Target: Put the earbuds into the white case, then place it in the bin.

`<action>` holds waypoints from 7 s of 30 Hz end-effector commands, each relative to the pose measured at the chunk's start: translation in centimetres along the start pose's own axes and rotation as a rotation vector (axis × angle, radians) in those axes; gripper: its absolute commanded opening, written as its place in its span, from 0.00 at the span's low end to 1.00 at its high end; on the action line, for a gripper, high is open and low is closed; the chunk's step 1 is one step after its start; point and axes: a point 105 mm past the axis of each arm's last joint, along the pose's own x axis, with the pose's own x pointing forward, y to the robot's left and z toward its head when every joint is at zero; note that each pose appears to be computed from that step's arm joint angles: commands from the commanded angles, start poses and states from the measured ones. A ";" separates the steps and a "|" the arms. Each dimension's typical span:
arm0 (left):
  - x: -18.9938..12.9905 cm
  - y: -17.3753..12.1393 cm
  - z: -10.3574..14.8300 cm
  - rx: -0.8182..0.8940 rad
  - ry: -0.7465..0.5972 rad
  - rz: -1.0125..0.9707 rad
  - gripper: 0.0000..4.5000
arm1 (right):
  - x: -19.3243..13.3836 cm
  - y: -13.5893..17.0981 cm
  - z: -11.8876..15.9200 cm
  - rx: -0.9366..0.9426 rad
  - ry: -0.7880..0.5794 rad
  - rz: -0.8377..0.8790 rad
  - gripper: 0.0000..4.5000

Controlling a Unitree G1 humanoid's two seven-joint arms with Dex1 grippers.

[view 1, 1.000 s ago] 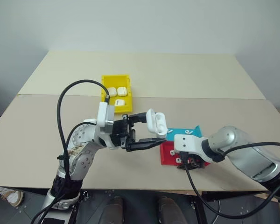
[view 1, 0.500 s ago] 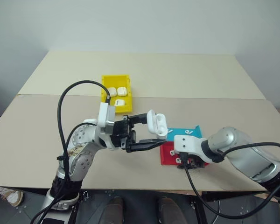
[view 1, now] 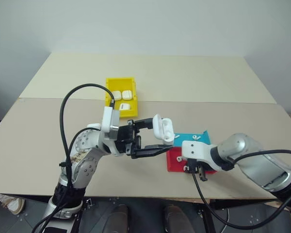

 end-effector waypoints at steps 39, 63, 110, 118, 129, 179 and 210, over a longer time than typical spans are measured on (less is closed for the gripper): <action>1.7 1.2 0.5 0.011 0.109 -0.127 0.61 | -12.3 1.4 11.4 0.091 -1.272 -0.164 0.13; 1.7 1.2 1.1 0.043 0.072 -0.121 0.61 | -10.7 1.8 10.7 0.015 -1.106 -0.151 0.73; -0.3 0.4 1.2 0.078 0.102 0.058 0.61 | -3.5 -11.5 1.9 -0.713 0.078 0.148 0.58; -0.4 0.5 1.3 0.079 0.108 0.058 0.61 | -3.0 -11.2 0.9 -0.698 0.097 0.175 0.58; -0.4 0.6 1.3 0.076 0.112 0.056 0.61 | -2.2 -10.6 0.2 -0.710 0.106 0.211 0.58; -0.3 0.6 1.4 0.086 0.107 0.080 0.61 | -0.6 -10.3 -1.5 -0.697 0.156 0.246 0.14; 0.2 2.4 0.8 0.048 0.106 -0.003 0.61 | -15.9 -4.2 10.6 0.084 -1.300 -0.026 0.14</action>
